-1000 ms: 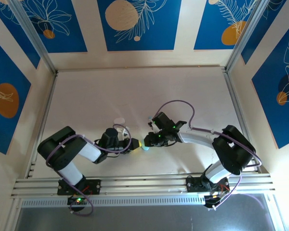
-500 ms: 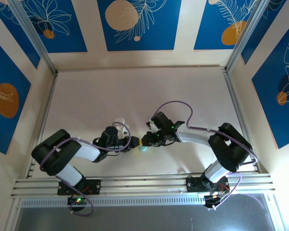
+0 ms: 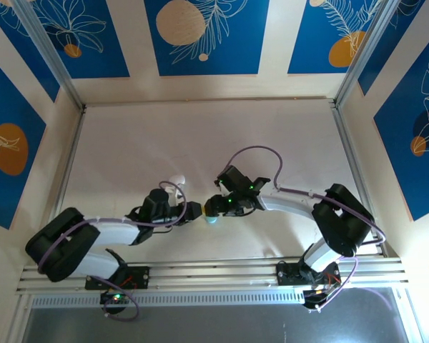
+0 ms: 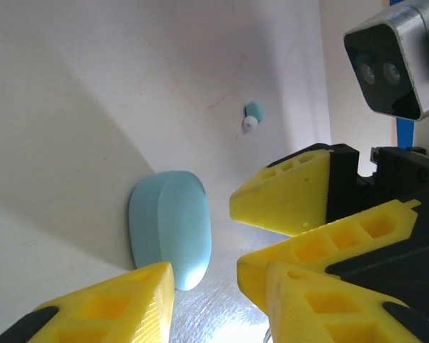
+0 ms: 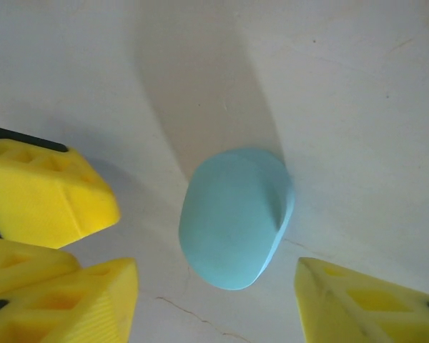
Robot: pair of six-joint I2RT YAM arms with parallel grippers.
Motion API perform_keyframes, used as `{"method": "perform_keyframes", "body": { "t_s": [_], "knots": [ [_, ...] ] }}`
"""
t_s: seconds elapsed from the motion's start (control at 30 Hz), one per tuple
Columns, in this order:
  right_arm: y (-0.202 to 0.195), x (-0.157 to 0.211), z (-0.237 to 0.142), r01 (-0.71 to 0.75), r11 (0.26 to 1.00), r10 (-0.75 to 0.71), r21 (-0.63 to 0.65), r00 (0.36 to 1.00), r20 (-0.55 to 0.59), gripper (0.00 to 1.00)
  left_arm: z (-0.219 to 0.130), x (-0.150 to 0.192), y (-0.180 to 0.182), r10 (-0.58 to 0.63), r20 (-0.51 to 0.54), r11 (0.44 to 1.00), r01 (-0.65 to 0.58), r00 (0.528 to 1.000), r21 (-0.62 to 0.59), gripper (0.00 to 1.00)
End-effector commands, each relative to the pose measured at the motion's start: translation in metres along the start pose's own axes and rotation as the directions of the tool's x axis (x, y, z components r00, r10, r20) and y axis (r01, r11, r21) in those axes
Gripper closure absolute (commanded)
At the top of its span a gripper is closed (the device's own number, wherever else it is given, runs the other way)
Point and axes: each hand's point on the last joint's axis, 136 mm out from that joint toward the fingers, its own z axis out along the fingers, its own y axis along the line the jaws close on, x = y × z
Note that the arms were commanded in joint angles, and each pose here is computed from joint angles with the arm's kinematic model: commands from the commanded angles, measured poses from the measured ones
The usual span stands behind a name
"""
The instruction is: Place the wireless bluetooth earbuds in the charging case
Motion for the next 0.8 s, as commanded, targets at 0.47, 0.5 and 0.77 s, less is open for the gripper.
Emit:
{"method": "perform_keyframes", "body": {
  "t_s": [0.47, 0.5, 0.77],
  "knots": [
    [-0.012, 0.003, 0.017, 0.009, 0.952, -0.005, 0.307, 1.000, -0.015, 0.37, -0.066, -0.022, 0.033, 0.067, 0.155, 0.979, -0.035, 0.986, -0.201, 0.54],
    [-0.011, 0.004, 0.018, 0.012, 0.951, -0.006, 0.309, 1.000, -0.020, 0.37, -0.066, -0.022, 0.033, 0.065, 0.155, 0.980, -0.034, 0.986, -0.198, 0.54],
    [-0.011, 0.003, 0.027, 0.028, 0.941, -0.014, 0.337, 0.999, -0.044, 0.40, -0.062, -0.020, 0.033, 0.058, 0.143, 0.982, -0.031, 0.988, -0.185, 0.54]
  ]
}}
